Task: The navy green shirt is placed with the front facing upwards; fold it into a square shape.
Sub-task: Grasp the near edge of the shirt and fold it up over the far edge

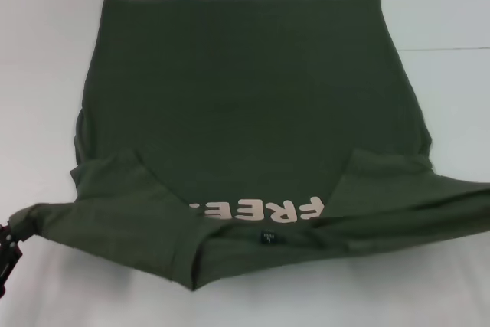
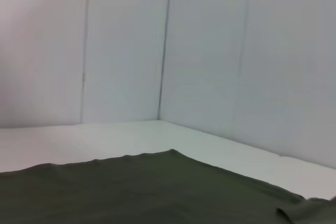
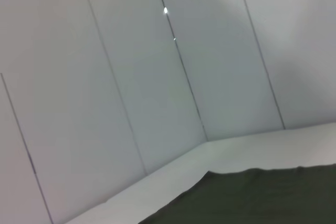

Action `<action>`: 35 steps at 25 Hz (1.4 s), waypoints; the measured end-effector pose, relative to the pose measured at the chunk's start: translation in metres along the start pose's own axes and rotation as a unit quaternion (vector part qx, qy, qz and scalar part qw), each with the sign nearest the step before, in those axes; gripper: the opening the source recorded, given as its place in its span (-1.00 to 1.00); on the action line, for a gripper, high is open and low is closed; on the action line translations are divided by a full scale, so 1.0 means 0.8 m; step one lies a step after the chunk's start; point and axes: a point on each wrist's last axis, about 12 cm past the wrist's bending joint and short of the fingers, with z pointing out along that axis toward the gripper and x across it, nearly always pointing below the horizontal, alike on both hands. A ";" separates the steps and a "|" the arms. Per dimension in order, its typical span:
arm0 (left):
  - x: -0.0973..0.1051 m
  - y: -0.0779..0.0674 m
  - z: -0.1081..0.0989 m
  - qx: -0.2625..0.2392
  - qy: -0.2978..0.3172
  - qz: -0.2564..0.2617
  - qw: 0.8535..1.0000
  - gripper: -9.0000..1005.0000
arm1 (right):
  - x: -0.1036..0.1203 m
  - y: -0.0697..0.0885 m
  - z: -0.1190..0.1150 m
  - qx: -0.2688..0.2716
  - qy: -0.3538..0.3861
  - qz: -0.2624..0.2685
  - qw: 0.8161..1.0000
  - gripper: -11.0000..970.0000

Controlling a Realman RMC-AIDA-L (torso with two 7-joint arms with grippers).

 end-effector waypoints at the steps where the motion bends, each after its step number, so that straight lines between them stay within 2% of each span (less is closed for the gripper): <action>1: 0.000 0.001 0.001 -0.004 -0.003 -0.004 1.000 -0.93 | 0.000 0.000 0.003 0.000 -0.002 0.000 1.000 -0.89; 7: 0.001 0.007 0.008 -0.031 -0.018 -0.033 0.999 -0.93 | 0.005 -0.001 0.016 0.005 -0.014 0.000 1.000 -0.89; 16: -0.001 0.011 0.013 -0.036 -0.024 -0.036 0.998 -0.93 | 0.006 -0.006 0.021 0.026 -0.025 -0.001 0.999 -0.89; 20: 0.000 0.009 0.008 -0.035 -0.023 -0.028 0.999 -0.93 | 0.009 -0.005 0.014 0.033 -0.024 -0.003 0.999 -0.89; 26: 0.004 -0.007 0.001 -0.013 -0.031 0.004 0.999 -0.93 | 0.015 0.003 0.001 0.038 -0.023 -0.015 0.999 -0.89; 27: 0.004 -0.018 -0.007 -0.002 -0.043 0.026 0.999 -0.93 | 0.017 0.005 -0.002 0.041 -0.022 -0.016 0.999 -0.89; 35: 0.013 -0.049 -0.030 0.012 -0.059 0.059 0.996 -0.93 | 0.030 0.027 -0.025 0.041 -0.023 -0.039 0.998 -0.89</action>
